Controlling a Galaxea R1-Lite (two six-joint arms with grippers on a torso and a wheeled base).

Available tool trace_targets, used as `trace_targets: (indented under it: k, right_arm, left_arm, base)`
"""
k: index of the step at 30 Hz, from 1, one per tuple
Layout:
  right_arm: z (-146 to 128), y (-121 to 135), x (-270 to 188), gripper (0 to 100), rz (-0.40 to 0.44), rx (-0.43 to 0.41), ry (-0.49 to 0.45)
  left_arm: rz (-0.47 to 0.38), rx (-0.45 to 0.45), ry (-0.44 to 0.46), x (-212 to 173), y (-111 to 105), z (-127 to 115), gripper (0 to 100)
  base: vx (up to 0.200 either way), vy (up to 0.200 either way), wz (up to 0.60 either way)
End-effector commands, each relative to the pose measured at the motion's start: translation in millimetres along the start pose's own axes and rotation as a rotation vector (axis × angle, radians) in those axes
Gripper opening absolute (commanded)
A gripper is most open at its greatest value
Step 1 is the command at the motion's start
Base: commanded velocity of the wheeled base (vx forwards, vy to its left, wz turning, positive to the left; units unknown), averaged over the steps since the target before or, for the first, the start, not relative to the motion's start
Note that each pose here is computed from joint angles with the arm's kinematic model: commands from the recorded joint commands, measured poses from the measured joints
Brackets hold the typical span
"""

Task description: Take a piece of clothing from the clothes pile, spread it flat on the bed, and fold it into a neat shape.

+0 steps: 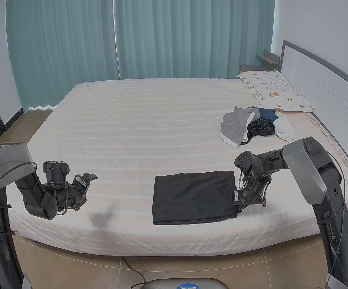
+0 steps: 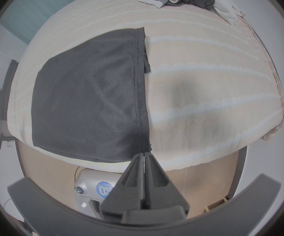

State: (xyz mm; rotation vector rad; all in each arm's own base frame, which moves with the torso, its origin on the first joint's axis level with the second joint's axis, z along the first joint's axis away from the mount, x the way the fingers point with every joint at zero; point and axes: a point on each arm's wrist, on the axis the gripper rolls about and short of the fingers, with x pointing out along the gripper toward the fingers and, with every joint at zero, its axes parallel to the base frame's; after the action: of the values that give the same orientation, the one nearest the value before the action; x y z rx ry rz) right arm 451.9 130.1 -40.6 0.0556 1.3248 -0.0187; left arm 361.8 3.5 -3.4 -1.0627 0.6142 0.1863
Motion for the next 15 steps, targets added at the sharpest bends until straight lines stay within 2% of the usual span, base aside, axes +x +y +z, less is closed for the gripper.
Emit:
trace_targets:
  k: [1,4,5,6,7,9,12,15]
  right_arm:
    - [7.8,-5.8,-36.9,0,0.071,0.052,-0.048]
    - [12.9,-14.8,-69.3,0,0.154,0.086,-0.118]
    - [16.0,-18.4,-76.8,100,0.179,0.108,-0.17]
    - [16.2,-19.1,-78.0,100,0.186,0.115,-0.18]
    - [15.1,-22.4,-88.7,100,0.231,0.171,-0.249]
    - [12.7,-27.7,-96.3,100,0.285,0.213,-0.301]
    - [-4.4,-33.7,-102.1,100,0.344,0.224,-0.344]
    - [-24.3,-40.1,-100.5,100,0.381,0.245,-0.407]
  left_arm:
    - [0.0,0.0,-0.001,-0.6,-0.1,0.1,100]
    - [-0.003,0.0,-0.002,-2.5,-1.2,0.4,100]
    - [-0.005,0.0,-0.001,-3.2,-2.0,0.0,100]
    - [-0.007,0.0,-0.001,-3.5,-2.4,0.2,100]
    - [-0.007,0.002,0.003,-3.9,-2.9,-1.5,100]
    - [-0.011,0.004,0.012,-3.2,-5.1,-5.3,100]
    - [-0.013,0.008,0.02,-3.0,-6.1,-7.9,100]
    - [-0.019,0.009,0.021,-3.0,-7.2,-7.3,100]
  base:
    - [0.0,0.0,0.0]
    - [0.0,0.0,0.0]
    - [0.0,0.0,0.0]
    - [0.0,0.0,0.0]
    - [0.0,0.0,0.0]
    - [0.0,0.0,0.0]
    - [0.0,0.0,0.0]
    - [0.2,0.0,0.0]
